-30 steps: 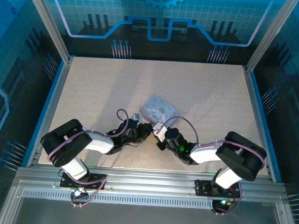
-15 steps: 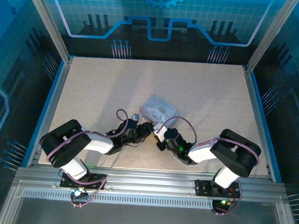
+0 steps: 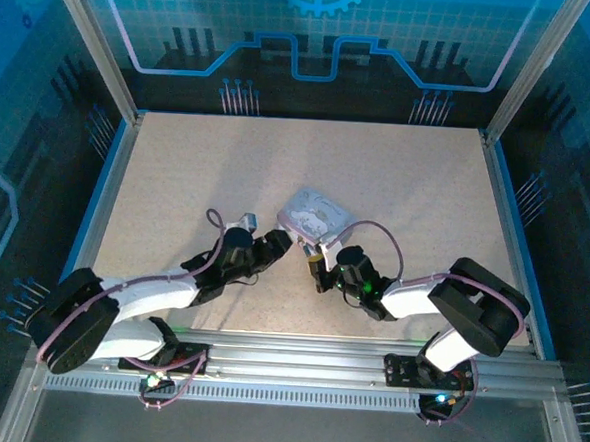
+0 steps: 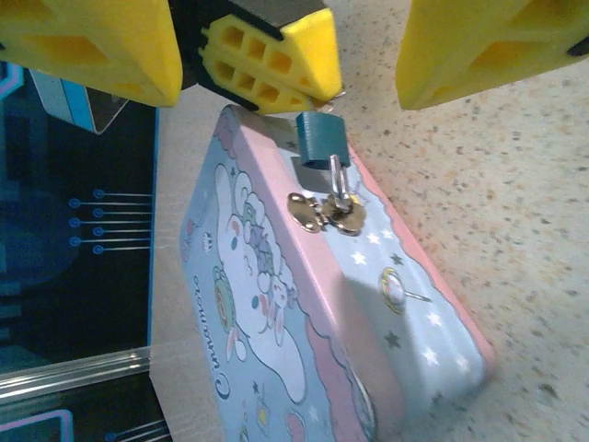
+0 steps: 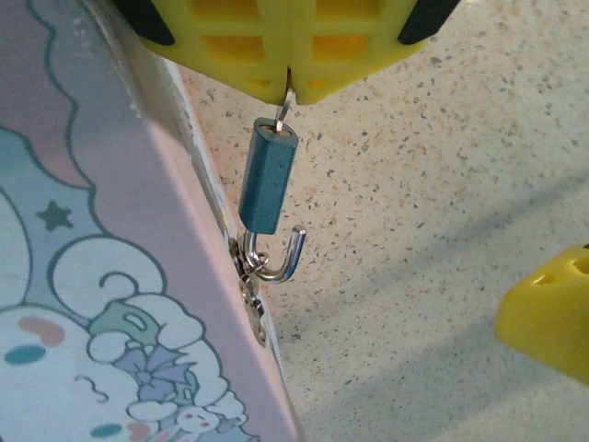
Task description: Unlock the padlock with the key
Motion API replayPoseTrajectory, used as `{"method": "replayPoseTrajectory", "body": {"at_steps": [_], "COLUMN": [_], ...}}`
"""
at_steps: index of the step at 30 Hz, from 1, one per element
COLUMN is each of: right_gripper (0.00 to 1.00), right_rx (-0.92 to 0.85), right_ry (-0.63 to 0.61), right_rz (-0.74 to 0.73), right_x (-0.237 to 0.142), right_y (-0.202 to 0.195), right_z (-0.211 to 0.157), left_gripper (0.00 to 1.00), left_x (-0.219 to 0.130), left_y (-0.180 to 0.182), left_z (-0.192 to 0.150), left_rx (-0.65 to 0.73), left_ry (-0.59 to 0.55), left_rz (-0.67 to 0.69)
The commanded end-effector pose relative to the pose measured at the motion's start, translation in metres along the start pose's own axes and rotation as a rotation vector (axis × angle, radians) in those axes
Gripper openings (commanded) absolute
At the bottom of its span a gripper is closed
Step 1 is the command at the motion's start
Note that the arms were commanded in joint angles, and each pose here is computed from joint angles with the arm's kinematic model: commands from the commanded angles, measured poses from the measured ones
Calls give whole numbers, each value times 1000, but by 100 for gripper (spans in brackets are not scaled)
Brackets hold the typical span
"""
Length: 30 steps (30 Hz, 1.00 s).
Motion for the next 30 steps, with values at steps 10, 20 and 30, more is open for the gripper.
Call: {"method": "replayPoseTrajectory", "body": {"at_steps": [10,20,30], "right_gripper": [0,3,16], "right_rx": [393,473,461], "right_ry": [33,92,91], "right_rz": [141,136,122], "right_x": [-5,-1,-1], "right_y": [-3,-12,-16], "right_z": [-10,-27,-28], "left_gripper": [70,83,89], "left_x": [-19,-24,-10], "left_y": [23,24,15], "left_z": [17,35,64], "left_rx": [55,114,210], "left_ry": [-61,-56,16], "left_rz": [108,165,209]}}
Point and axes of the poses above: each hand's point on the last joint's axis, 136 mm out from that joint toward the fingers, its own x axis out along the fingers, its own y axis along the line the jaws close on, z = x × y, the point moved 2 cm from there along -x, back along the fingers, and after that the axes turned 7 degrees about -x, right-handed, at the moved point
